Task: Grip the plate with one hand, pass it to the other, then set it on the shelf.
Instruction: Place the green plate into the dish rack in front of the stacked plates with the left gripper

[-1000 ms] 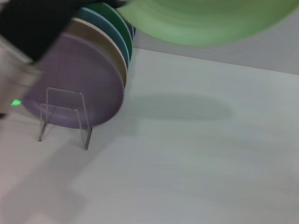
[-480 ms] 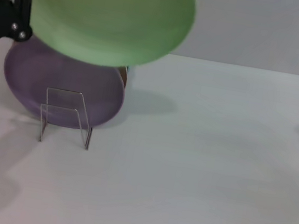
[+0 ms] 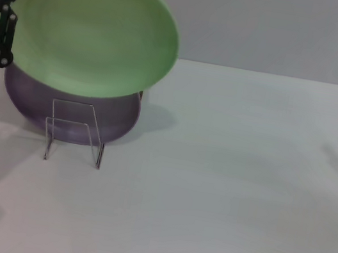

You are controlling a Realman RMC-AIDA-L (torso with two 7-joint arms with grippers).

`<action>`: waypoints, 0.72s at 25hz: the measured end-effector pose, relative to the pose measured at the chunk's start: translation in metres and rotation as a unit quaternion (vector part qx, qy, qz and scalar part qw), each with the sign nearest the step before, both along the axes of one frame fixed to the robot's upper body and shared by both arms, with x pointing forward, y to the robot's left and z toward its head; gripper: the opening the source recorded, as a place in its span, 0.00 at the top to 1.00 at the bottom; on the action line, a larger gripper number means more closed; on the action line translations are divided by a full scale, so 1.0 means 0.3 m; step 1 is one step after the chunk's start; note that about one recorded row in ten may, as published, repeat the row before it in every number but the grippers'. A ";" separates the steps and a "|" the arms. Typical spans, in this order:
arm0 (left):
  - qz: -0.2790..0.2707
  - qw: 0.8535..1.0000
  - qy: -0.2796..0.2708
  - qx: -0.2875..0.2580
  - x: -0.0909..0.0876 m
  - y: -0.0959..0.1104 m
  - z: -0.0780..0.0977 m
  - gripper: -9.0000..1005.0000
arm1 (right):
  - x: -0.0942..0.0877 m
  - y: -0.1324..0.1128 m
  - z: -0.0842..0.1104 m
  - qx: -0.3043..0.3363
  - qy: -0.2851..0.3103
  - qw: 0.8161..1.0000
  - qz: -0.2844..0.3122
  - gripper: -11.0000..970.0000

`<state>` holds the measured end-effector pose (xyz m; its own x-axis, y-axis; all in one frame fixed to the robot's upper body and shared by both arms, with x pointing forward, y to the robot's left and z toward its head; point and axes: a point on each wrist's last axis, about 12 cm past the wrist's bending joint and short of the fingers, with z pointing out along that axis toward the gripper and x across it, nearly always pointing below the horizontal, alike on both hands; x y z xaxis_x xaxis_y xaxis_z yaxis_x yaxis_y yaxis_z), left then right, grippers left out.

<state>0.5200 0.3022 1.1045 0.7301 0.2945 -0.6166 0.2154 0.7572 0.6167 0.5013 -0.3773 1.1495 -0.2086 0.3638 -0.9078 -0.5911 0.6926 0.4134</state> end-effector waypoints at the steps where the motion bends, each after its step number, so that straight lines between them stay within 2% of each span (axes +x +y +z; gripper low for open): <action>1: 0.004 1.000 0.004 0.005 0.001 0.007 -0.004 0.86 | 0.001 0.003 0.000 0.001 -0.001 1.000 0.003 0.30; 18: 0.033 0.998 0.040 0.035 -0.019 0.061 -0.046 0.84 | 0.017 0.028 0.002 0.003 -0.004 1.000 0.022 0.30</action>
<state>0.5142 0.3204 1.0905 0.6565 0.3859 -0.6481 0.2166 0.7266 0.6520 0.5063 -0.3688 1.1502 -0.2173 0.3596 -0.9075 -0.6237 0.6640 0.4124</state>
